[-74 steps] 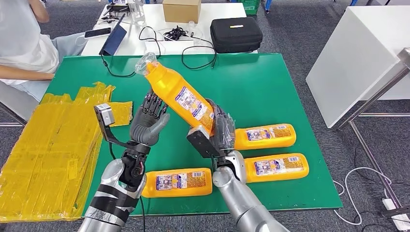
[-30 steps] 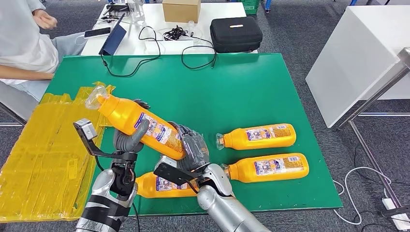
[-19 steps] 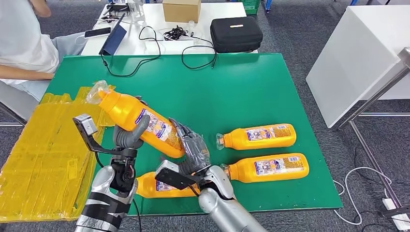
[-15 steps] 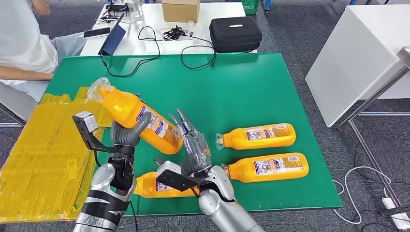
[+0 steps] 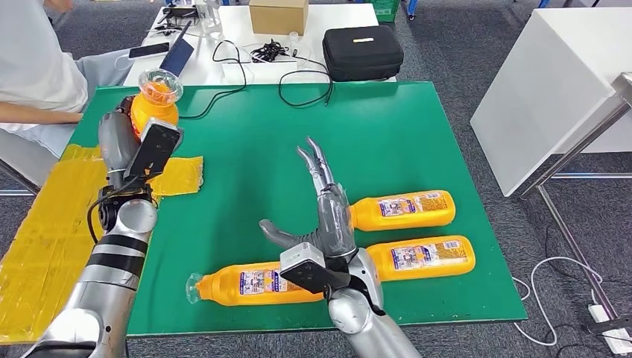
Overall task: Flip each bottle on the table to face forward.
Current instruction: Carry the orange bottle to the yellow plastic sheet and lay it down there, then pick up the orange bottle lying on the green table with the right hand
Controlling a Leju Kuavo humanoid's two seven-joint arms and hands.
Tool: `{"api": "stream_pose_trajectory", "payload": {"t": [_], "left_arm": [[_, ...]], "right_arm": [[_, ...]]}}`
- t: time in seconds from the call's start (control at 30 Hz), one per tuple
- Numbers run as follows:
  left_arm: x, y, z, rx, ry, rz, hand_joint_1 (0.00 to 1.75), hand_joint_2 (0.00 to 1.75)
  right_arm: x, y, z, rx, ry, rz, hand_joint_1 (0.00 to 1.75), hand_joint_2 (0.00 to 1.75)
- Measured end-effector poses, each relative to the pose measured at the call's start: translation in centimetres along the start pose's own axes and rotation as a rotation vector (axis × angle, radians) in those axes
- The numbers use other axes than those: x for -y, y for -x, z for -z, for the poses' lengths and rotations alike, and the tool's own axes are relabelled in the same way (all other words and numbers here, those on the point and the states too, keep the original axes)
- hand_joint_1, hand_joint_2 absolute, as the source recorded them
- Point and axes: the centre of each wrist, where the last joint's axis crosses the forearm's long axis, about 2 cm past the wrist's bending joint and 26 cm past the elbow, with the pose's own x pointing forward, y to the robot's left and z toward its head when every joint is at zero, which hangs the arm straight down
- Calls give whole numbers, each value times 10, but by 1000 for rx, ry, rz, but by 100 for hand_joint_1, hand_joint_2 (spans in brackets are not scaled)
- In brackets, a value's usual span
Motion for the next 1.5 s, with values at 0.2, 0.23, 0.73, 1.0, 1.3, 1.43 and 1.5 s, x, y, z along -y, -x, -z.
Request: {"api": "stream_pose_trajectory", "payload": {"t": [0.2,0.23,0.73,1.0,1.3,1.43,1.5], "left_arm": [[-12,58,9,72,95,588,175,175],[-16,71,7,67,130,653,175,175],[-30,155,-46,-192,607,815,131,175],[-26,157,-58,-262,633,688,0,175],[-17,149,-60,-321,498,434,0,175],[-15,146,-57,-394,389,193,0,175],[-15,145,-54,-427,342,62,0,175]], "right_arm": [[2,-1,2,29,-9,45,0,175],[3,-1,2,31,-9,48,0,175],[7,-2,3,59,-73,39,0,175],[5,-3,6,61,-130,10,0,175],[1,1,8,47,-222,-51,0,175],[-1,6,10,51,-335,-50,0,175],[-2,8,11,66,-395,-32,0,175]]}}
